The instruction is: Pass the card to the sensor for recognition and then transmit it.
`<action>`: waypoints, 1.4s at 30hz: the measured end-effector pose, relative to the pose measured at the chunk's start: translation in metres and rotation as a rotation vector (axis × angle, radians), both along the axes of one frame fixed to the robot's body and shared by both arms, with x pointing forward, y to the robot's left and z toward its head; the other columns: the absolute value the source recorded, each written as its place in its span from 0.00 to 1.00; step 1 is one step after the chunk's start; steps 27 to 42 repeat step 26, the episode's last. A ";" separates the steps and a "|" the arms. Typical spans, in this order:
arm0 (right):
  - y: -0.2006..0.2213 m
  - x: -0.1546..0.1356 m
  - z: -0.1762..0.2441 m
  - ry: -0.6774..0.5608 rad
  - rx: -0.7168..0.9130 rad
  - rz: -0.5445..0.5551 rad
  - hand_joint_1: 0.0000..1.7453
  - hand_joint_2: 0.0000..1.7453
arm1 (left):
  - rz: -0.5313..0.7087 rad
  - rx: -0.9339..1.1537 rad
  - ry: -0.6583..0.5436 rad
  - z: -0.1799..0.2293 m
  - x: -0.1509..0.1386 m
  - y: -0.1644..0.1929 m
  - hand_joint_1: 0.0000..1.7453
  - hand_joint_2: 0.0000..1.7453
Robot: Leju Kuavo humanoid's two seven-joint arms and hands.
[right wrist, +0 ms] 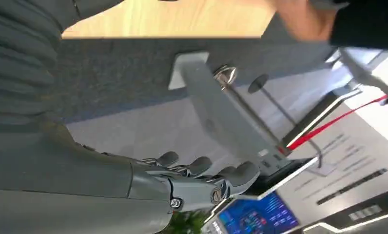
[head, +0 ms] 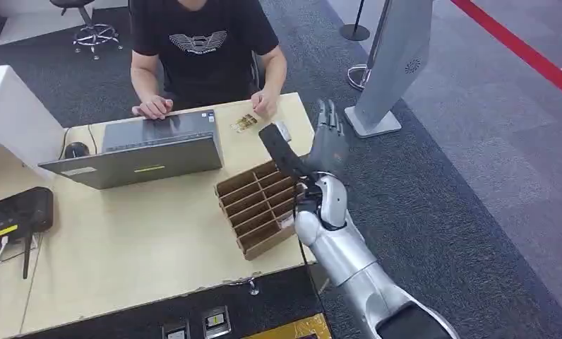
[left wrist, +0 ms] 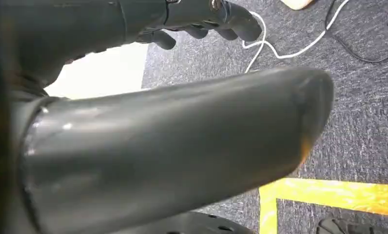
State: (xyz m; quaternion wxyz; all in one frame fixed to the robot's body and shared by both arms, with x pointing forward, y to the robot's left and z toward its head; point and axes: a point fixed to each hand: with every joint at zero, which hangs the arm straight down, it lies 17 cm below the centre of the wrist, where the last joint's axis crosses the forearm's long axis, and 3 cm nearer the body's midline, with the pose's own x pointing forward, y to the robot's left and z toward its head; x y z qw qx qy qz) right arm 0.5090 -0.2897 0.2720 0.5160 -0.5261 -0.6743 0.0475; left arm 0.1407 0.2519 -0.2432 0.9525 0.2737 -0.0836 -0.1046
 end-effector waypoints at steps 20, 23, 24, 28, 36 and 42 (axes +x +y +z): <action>-0.203 -0.110 -0.017 -0.002 -0.170 -0.326 0.00 1.00 | 0.028 0.020 0.016 -0.008 -0.035 0.015 0.00 0.00; -0.221 -0.126 -0.028 0.011 -0.196 -0.358 0.00 1.00 | 0.006 0.025 0.004 -0.007 -0.035 0.015 0.00 0.00; -0.225 -0.131 -0.039 0.033 -0.193 -0.366 0.00 1.00 | 0.004 0.026 0.005 -0.007 -0.036 0.015 0.00 0.00; -0.233 -0.139 -0.056 0.074 -0.202 -0.379 0.00 1.00 | -0.004 0.028 -0.002 -0.007 -0.035 0.013 0.00 0.00; -0.233 -0.139 -0.056 0.074 -0.202 -0.379 0.00 1.00 | -0.004 0.028 -0.002 -0.007 -0.035 0.013 0.00 0.00; -0.233 -0.139 -0.056 0.074 -0.202 -0.379 0.00 1.00 | -0.004 0.028 -0.002 -0.007 -0.035 0.013 0.00 0.00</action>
